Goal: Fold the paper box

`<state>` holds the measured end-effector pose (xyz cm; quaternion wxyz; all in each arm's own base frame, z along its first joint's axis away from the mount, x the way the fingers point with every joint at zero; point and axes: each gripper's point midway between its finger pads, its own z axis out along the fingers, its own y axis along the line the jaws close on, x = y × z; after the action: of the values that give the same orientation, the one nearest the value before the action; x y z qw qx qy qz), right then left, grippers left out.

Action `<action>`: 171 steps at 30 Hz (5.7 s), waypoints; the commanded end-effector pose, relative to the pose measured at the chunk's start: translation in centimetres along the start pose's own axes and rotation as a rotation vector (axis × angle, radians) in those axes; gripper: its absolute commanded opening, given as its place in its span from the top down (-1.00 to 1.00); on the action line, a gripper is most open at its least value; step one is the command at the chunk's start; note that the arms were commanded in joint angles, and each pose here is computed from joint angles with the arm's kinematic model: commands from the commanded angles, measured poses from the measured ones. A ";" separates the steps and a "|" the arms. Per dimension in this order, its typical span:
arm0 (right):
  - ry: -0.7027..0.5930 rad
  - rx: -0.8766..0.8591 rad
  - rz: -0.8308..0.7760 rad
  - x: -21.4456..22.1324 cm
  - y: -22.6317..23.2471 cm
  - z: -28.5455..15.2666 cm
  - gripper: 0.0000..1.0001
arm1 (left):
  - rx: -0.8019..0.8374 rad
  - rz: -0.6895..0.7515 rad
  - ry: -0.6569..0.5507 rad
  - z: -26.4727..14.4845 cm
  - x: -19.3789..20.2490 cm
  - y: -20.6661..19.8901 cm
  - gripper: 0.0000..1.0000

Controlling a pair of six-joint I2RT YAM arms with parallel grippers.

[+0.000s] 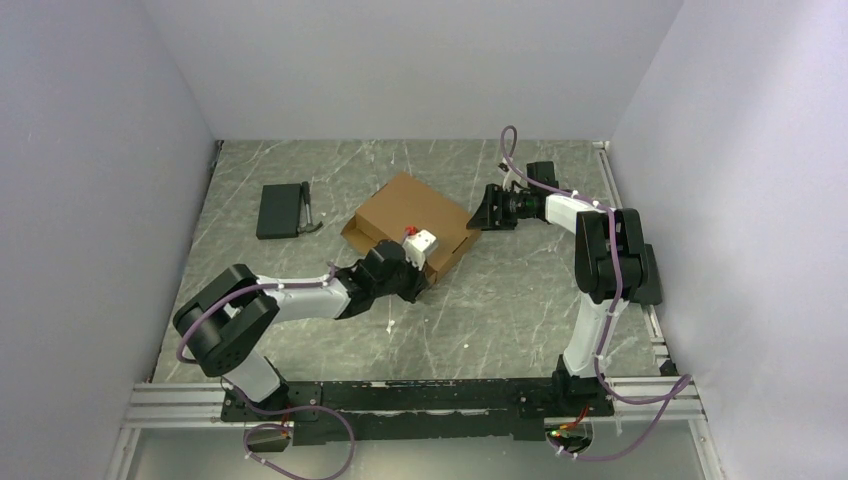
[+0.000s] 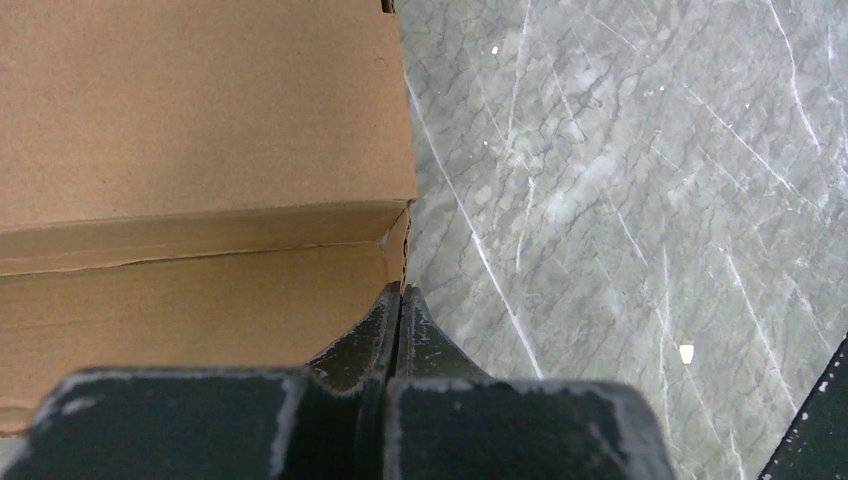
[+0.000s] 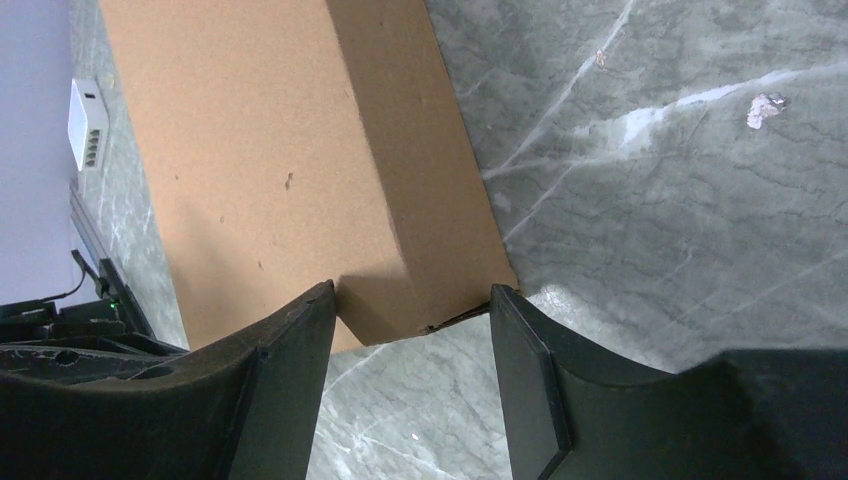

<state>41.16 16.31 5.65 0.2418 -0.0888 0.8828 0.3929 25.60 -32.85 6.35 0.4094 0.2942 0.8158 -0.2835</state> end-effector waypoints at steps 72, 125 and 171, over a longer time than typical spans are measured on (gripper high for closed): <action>0.048 0.093 -0.013 1.3 -2.3 0.9 -0.20 | -0.567 -1.169 0.154 -5.9 5.8 23.4 1.00; 0.030 0.072 -0.115 -0.1 -0.5 -0.5 -0.33 | -0.102 -0.875 -0.177 -6.2 -7.8 20.4 0.09; 0.035 -0.040 -0.158 0.3 1.8 -0.7 -0.40 | 0.000 -1.079 -0.007 0.1 -4.5 9.4 -0.82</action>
<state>40.25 16.45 5.81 0.2443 -0.1527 0.8781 0.3820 33.86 -27.13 9.24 0.2285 -0.1483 0.8348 -0.4784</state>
